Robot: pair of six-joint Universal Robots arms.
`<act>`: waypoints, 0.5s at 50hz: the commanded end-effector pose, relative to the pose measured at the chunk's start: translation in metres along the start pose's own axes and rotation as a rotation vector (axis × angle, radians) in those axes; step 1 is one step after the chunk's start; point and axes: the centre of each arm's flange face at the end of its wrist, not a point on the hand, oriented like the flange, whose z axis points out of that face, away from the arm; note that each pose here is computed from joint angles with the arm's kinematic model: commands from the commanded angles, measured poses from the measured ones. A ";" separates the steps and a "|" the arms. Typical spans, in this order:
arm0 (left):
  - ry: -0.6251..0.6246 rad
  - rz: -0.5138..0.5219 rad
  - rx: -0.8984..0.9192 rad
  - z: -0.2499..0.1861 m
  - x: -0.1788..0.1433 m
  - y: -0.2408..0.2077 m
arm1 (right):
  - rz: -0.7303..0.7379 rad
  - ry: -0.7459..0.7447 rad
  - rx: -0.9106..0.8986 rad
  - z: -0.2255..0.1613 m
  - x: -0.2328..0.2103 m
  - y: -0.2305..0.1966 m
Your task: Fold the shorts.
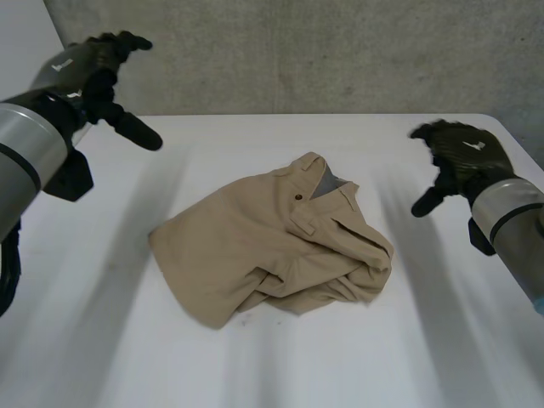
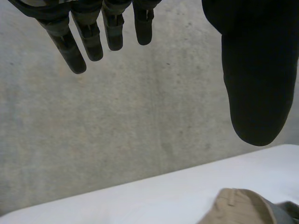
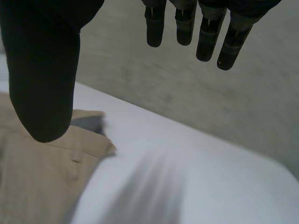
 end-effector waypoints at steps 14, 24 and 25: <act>0.072 -0.010 -0.145 -0.017 0.026 0.045 | -0.896 -0.617 0.155 -0.008 -0.069 0.025; 0.064 -0.010 -0.239 -0.028 0.023 0.073 | -1.249 -0.721 0.267 -0.002 -0.090 0.051; 0.060 -0.011 -0.258 -0.030 0.022 0.079 | -1.265 -0.728 0.280 -0.001 -0.092 0.052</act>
